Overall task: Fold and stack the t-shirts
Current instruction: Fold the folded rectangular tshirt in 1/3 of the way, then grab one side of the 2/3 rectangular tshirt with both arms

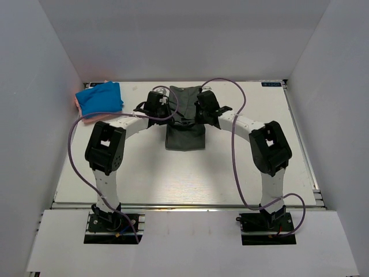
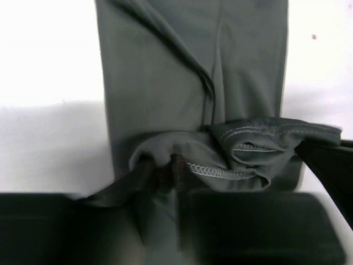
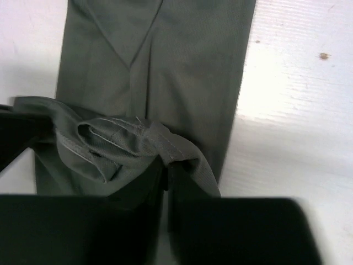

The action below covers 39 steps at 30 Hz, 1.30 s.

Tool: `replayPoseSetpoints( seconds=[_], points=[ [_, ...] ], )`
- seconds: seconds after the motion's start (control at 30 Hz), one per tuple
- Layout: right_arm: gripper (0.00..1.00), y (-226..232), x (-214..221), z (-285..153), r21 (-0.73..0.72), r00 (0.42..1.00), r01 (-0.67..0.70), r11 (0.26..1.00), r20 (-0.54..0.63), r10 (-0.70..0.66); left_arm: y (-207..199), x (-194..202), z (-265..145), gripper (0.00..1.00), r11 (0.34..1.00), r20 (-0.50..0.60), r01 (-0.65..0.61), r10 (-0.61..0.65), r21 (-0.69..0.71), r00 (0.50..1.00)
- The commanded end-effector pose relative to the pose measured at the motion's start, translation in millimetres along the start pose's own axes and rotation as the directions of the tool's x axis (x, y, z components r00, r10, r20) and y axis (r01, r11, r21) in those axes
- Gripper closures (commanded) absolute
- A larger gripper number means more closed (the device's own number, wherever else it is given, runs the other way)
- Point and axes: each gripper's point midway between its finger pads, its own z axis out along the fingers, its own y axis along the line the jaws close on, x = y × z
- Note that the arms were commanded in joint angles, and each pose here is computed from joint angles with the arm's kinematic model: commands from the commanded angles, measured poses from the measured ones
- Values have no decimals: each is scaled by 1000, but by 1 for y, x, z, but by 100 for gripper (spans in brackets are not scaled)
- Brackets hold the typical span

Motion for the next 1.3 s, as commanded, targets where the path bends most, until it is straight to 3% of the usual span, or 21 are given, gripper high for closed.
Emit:
replayPoseSetpoints(
  seconds=[0.0,0.07,0.1,0.17,0.2,0.37,0.47,0.5,0.57,0.6,0.67,0.8,1.0,1.27],
  points=[
    [74,1,-35,16,-22,995,-53,998,82,55,-4,-43,1,61,999,87,22,-25,29,996],
    [53,2,-50,17,-32,988,-108,994,105,111,0,-53,10,46,998,94,60,-62,24,994],
    [34,5,-54,19,-54,987,-113,992,108,118,2,-59,12,42,998,104,65,-67,22,992],
    [26,-3,-68,24,-46,979,-148,988,131,153,7,-71,16,21,996,108,87,-88,13,990],
    [21,-6,-78,23,-50,976,-157,986,148,163,6,-86,11,1,996,132,90,-93,25,987],
    [18,-4,-100,6,-122,976,-115,986,171,135,5,-103,3,0,995,158,82,-88,49,984],
    [15,7,-85,-9,-185,987,-55,981,137,81,0,-101,-13,0,997,155,23,-34,68,987],
    [15,1,-63,-7,-177,993,-57,983,91,74,4,-88,-14,0,998,128,16,-24,65,991],
    [13,2,-65,-25,-201,992,-47,979,103,69,2,-81,-31,0,997,126,-24,14,80,992],
    [12,-2,-44,-25,-195,996,-52,979,60,65,4,-52,-30,0,996,74,-34,28,80,997],
    [10,-8,-13,-33,-196,998,-58,979,2,60,-4,-33,-39,0,989,59,-66,58,136,997],
    [10,-5,15,-61,-261,998,-66,963,-31,60,3,28,-57,0,980,-26,-64,70,189,997],
    [10,-12,64,-61,-265,988,-119,957,-127,88,3,61,-64,0,976,-77,-96,113,198,991],
    [10,-8,83,-51,-280,977,-162,946,-183,114,7,94,-62,0,972,-132,-153,177,178,975]
  ],
)
